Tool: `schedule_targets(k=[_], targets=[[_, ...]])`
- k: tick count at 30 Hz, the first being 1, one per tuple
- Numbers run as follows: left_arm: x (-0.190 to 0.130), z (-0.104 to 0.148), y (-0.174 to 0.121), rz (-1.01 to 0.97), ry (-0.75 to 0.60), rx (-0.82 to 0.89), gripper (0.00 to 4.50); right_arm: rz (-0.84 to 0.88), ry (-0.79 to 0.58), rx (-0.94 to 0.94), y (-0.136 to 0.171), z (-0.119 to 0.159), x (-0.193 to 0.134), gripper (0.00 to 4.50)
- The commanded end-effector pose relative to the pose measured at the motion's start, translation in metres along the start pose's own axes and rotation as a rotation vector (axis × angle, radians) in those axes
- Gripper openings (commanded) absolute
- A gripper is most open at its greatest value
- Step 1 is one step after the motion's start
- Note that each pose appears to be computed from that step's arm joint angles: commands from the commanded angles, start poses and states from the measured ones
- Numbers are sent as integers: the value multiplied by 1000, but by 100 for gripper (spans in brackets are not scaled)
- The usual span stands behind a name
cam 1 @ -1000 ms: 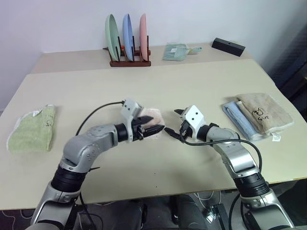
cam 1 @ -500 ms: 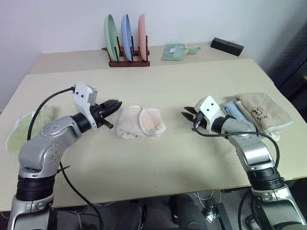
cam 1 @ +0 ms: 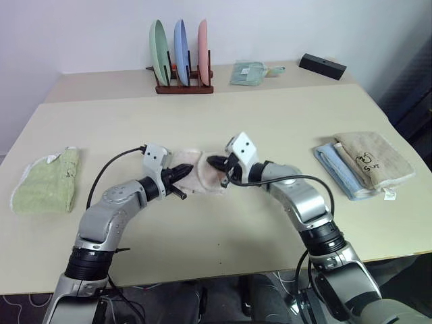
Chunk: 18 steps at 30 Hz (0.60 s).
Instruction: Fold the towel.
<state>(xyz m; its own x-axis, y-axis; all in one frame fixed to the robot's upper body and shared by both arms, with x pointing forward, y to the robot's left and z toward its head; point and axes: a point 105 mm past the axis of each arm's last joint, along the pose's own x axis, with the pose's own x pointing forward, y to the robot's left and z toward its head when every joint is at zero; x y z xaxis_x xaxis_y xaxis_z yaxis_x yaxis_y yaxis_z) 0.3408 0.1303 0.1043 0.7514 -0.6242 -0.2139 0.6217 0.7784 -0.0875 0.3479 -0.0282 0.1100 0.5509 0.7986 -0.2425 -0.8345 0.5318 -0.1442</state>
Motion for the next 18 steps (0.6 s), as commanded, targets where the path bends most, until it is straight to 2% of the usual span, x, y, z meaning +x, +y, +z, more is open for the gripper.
schedule_targets(k=[1,4,8,10,12,14,16,18], targets=[[6,0,1,-1,-10,35,0,18,37,-13,5,-17,5,5],[8,-15,3,12,20,26,0,0,76,4,3,-32,5,5],[7,-22,4,23,19,16,0,-15,44,-6,-2,-25,4,5],[4,-17,3,21,-8,12,0,-16,16,-9,-4,-18,2,5],[-2,-6,5,28,-63,-21,0,-23,-43,1,-10,-1,-4,56],[-15,18,10,45,-161,-84,51,-47,-97,-37,-21,19,-16,132],[-31,41,20,80,-264,-173,124,-55,-130,-76,-27,33,-29,232],[-47,53,31,121,-328,-272,221,-44,-150,-113,-28,43,-42,327]])
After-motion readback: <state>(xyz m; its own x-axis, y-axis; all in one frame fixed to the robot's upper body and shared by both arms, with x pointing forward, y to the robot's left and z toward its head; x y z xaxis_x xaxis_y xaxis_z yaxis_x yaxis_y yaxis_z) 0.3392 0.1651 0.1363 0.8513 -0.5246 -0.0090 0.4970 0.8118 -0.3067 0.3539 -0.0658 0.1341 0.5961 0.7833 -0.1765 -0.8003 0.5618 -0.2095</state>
